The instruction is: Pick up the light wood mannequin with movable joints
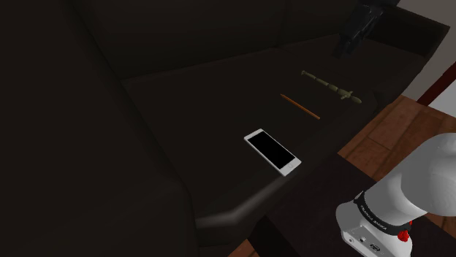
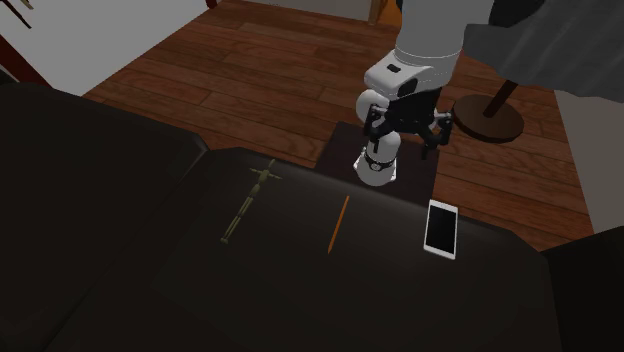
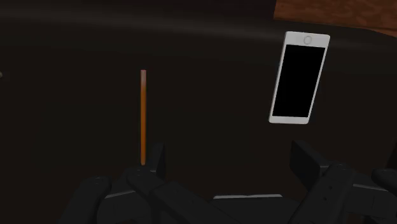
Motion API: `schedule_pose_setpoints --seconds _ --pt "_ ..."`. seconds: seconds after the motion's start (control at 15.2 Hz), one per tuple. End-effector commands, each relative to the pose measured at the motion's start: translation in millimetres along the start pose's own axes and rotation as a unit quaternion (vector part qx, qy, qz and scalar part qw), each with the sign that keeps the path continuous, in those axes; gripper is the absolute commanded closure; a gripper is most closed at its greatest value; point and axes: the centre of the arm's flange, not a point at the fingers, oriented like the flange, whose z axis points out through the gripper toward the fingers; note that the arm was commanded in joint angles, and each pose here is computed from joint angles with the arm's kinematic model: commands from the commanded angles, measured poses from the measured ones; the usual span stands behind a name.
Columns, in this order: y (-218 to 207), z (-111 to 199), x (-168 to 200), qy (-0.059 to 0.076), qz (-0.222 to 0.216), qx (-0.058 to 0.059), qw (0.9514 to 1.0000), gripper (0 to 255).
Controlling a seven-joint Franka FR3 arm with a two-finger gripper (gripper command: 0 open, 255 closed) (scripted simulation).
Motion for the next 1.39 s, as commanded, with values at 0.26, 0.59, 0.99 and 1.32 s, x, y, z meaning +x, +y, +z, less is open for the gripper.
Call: schedule_pose_setpoints --seconds 0.26,0.59,0.99,1.32 --pt "45.6 22.4 9.9 -0.005 0.006 -0.005 1.0000 0" --pt "103.2 49.8 21.3 -0.011 0.014 -0.010 0.9998 0" --pt "172.8 82.1 33.3 -0.018 0.023 -0.017 0.9994 0" --pt "231.3 108.3 42.0 -0.023 0.030 -0.023 0.9990 0"
